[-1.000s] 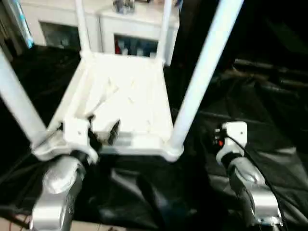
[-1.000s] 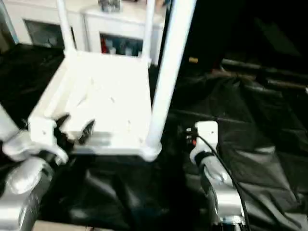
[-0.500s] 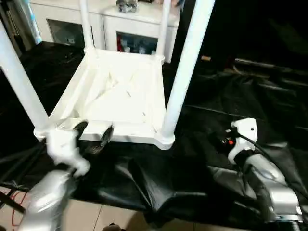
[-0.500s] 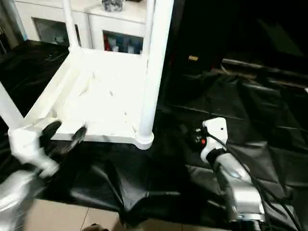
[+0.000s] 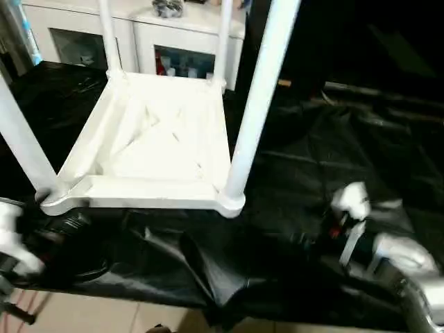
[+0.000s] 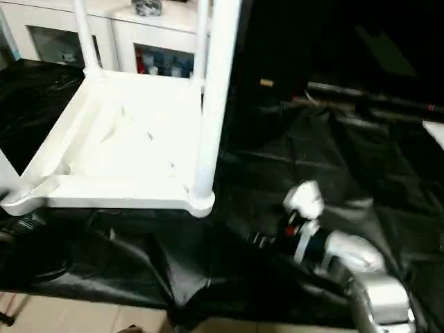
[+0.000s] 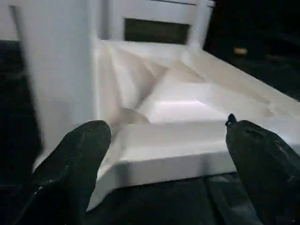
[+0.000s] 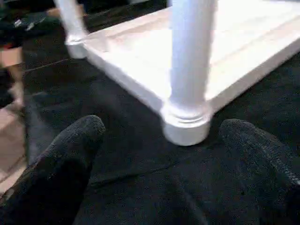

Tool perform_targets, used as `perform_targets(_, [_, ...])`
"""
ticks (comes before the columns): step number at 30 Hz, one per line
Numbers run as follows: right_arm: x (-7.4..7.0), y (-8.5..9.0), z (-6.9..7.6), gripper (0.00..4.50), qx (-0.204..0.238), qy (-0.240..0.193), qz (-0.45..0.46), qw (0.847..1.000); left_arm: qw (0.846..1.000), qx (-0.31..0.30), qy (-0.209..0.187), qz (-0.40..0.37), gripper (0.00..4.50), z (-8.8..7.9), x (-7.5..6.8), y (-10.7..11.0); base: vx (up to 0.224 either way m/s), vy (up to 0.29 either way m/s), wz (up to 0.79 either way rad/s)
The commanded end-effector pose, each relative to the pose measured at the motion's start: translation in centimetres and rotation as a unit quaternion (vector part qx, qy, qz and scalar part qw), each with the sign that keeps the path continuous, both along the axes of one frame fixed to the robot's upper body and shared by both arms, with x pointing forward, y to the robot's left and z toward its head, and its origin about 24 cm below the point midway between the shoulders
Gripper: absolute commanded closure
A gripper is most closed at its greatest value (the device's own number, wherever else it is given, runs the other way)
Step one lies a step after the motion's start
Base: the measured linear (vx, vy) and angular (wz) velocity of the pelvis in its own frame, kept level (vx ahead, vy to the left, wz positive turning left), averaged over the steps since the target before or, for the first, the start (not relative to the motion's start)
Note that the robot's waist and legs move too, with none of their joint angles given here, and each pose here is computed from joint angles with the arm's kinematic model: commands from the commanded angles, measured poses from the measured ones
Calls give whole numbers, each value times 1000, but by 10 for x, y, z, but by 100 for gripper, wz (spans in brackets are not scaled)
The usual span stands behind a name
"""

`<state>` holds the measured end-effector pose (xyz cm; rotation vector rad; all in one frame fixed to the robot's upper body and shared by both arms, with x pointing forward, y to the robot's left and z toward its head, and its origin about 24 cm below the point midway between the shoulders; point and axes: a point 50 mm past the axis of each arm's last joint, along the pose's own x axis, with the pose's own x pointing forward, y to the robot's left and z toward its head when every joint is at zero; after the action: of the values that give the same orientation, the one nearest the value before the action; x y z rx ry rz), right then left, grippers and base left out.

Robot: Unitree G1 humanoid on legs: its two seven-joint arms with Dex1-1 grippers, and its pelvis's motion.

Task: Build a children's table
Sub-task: Rotate table base

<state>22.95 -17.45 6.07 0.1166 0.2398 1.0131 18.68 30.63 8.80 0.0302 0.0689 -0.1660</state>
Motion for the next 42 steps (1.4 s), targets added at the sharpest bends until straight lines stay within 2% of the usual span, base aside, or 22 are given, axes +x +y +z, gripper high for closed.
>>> perform_targets(1, [2, -1, 4, 5, -4, -8, 6, 1000, 1000, -12, 0, 13, 0, 0, -1, 2, 0, 0, 0])
perform_targets(4, [6, 2, 7, 5, -2, -16, 7, 1000, 998, -22, -12, 52, 0, 0, 0, 10, 0, 0, 0])
perform_targets(6, [9, 6, 10, 5, 5, -16, 26, 1000, 995, -23, -22, 91, 0, 1, 6, 16, 0, 0, 0])
perform_targets(11, [10, 11, 11, 5, 7, -17, 44, 999, 993, -9, -27, 114, 0, 3, 12, 20, 0, 0, 0])
perform_targets(17, [13, 17, 13, 5, 4, -23, 59, 998, 990, 25, -13, 138, 0, 2, 29, 27, 0, 0, 0])
perform_targets(20, [15, 21, 11, 5, 0, -23, 65, 998, 992, 30, 10, 125, 0, -4, 44, 26, 0, 0, 0])
perform_targets(22, [15, 24, 10, 5, -4, -25, 70, 997, 988, 53, 46, 136, 0, -14, 55, 28, 0, 0, 0])
perform_targets(25, [15, 25, 9, 5, -5, -25, 73, 997, 986, 58, 48, 146, 0, -15, 60, 29, 0, 0, 0])
perform_targets(26, [14, 26, 9, 2, -6, -25, 75, 997, 986, 60, 48, 151, 18, -16, 61, 30, 0, 0, 0])
perform_targets(28, [14, 26, 9, 2, -7, -29, 73, 997, 983, 47, 31, 173, 18, -13, 66, 33, 0, 0, 0])
perform_targets(29, [14, 26, 9, 0, -9, -32, 72, 997, 984, 35, 23, 176, 32, -11, 69, 33, 0, 0, 0])
perform_targets(37, [13, 31, 6, 0, -8, -33, 80, 996, 980, 23, 12, 199, 96, -12, 75, 33, 0, 0, 0])
perform_targets(42, [26, 30, 5, 0, -21, -47, 29, 998, 978, 17, 12, 208, 130, -16, 75, 30, 0, 0, 0])
